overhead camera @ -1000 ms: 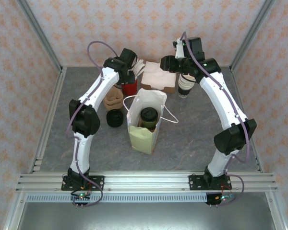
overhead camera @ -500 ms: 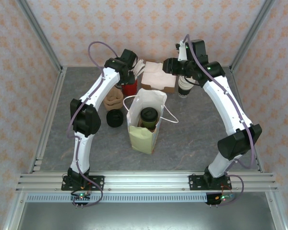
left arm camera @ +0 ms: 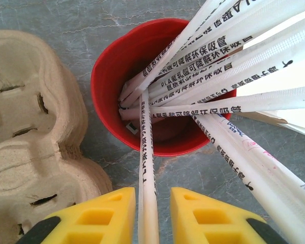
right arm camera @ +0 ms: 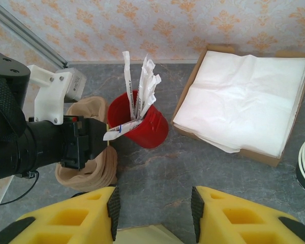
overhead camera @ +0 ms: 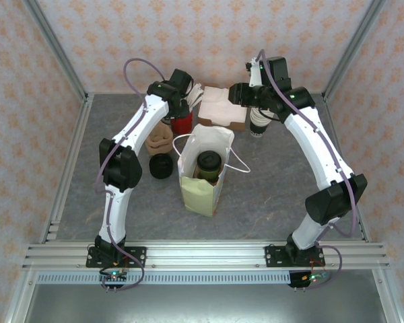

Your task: Pack the takeout coffee

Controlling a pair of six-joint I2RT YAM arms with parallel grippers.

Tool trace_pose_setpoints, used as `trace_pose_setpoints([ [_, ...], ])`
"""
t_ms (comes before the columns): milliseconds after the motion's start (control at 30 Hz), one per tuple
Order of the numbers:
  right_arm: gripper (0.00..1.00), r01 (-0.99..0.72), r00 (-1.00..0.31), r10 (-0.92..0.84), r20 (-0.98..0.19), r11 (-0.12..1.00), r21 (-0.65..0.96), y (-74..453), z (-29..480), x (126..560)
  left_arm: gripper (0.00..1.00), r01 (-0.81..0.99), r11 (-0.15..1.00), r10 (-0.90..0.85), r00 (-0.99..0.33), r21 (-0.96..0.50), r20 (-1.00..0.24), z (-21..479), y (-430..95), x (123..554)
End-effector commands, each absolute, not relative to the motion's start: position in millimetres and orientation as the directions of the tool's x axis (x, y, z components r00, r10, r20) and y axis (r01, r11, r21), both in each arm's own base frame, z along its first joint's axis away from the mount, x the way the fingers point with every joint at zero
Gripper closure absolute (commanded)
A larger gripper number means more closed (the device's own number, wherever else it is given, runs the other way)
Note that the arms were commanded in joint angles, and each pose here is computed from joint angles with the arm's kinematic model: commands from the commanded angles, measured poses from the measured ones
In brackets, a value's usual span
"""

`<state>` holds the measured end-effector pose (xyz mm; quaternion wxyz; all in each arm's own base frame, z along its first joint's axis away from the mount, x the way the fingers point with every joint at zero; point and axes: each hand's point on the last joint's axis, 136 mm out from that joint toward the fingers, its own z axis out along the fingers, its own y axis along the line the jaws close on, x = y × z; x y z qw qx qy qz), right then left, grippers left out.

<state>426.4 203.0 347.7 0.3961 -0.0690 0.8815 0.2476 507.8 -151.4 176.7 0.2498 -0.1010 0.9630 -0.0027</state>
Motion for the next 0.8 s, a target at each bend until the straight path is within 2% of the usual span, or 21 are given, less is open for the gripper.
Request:
trace_pose_setpoints([
  [0, 0.57, -0.334, -0.647, 0.072, -0.759, 0.868, 0.367, 199, 360, 423, 0.80, -0.209, 0.977, -0.195, -0.847, -0.026, -0.495, 189, -144, 507],
  [300, 0.60, -0.347, -0.633, 0.055, -0.772, 0.872, 0.346, 201, 360, 430, 0.92, -0.204, 0.978, -0.193, -0.828, -0.038, -0.527, 221, -140, 499],
  [767, 0.60, -0.380, -0.618, 0.048, -0.785, 0.856, 0.351, 210, 363, 442, 0.95, -0.189, 0.978, -0.207, -0.801, -0.092, -0.562, 289, -130, 457],
])
